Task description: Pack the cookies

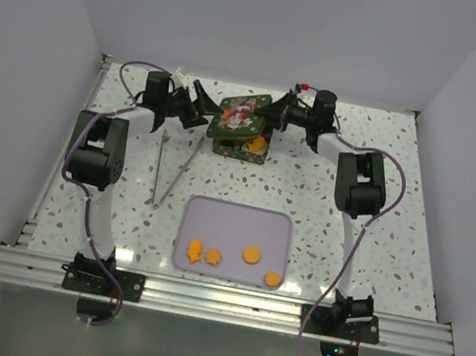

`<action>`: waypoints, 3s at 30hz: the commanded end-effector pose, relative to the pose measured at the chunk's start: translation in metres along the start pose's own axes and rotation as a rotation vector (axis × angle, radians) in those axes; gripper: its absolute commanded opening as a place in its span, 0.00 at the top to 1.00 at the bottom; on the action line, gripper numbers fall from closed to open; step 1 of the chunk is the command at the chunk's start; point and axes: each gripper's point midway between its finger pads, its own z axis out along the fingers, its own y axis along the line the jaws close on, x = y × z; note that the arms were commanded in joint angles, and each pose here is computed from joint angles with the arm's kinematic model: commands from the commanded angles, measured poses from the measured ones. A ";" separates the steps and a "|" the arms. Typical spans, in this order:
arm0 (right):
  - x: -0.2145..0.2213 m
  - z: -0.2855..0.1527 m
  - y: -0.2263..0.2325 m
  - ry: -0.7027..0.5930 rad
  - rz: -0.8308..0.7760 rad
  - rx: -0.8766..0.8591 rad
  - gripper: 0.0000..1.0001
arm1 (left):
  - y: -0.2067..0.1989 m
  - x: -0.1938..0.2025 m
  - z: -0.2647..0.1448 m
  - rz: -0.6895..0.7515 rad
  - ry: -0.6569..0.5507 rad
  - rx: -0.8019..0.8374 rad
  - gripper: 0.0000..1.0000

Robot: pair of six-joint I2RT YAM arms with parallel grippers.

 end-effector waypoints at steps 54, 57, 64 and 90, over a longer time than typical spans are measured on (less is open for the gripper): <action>-0.016 -0.080 -0.063 -0.098 -0.059 0.461 0.49 | -0.004 0.029 0.050 0.128 0.138 -0.034 0.12; -0.016 -0.087 -0.060 -0.101 -0.065 0.478 0.49 | -0.006 0.028 0.050 0.128 0.138 -0.030 0.12; -0.020 -0.112 -0.061 -0.144 -0.070 0.524 0.49 | -0.011 0.026 0.052 0.136 0.141 -0.027 0.12; -0.007 -0.075 -0.113 -0.188 0.075 0.481 0.88 | -0.015 0.026 0.062 0.148 0.174 -0.120 0.13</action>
